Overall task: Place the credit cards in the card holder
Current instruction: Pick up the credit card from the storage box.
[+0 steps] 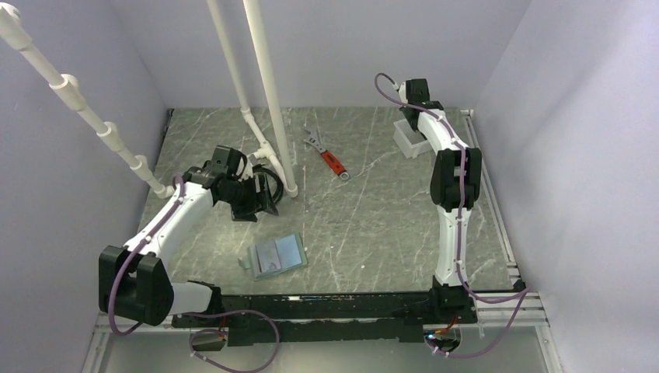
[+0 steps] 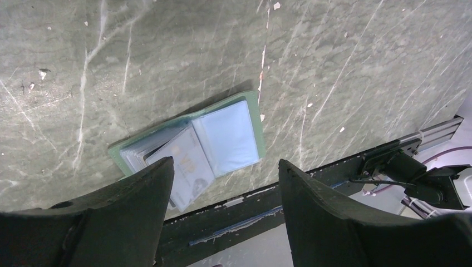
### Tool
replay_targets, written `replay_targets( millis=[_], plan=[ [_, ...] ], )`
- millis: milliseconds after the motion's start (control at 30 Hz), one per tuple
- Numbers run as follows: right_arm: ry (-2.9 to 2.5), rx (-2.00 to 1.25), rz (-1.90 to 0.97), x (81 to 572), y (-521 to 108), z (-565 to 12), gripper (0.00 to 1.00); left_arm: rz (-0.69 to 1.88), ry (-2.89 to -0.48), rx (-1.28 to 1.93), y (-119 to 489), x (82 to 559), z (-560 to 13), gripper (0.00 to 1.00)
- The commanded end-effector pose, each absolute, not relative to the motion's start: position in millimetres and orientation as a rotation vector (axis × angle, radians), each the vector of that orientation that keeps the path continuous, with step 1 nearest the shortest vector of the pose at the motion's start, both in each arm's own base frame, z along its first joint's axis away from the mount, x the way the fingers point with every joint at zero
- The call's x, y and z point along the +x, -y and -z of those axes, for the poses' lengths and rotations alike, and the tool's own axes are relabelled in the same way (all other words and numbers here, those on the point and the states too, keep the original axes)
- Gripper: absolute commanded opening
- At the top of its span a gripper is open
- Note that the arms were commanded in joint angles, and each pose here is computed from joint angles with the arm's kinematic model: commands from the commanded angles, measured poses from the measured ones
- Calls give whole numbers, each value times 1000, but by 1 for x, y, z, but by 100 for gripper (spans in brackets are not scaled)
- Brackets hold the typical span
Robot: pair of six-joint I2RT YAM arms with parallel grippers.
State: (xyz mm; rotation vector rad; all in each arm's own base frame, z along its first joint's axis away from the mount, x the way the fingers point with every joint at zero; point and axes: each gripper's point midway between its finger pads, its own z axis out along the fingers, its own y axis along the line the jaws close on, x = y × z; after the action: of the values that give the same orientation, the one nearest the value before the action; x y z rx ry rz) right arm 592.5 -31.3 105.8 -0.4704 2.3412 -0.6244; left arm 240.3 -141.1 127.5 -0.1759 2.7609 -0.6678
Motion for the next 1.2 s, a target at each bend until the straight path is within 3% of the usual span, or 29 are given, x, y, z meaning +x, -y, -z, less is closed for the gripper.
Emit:
replay_targets(
  millis=[0, 700, 1167],
  plan=[
    [-2323, -380, 493, 585, 18, -138, 0, 721, -2717, -162, 145, 242, -134, 74],
    [-2149, 636, 235, 574, 23, -180, 0, 765, -2703, -205, 148, 232, -138, 74],
    [-2128, 836, -75, 576, 32, -175, 0, 780, -2702, -206, 149, 230, -137, 74]
  ],
)
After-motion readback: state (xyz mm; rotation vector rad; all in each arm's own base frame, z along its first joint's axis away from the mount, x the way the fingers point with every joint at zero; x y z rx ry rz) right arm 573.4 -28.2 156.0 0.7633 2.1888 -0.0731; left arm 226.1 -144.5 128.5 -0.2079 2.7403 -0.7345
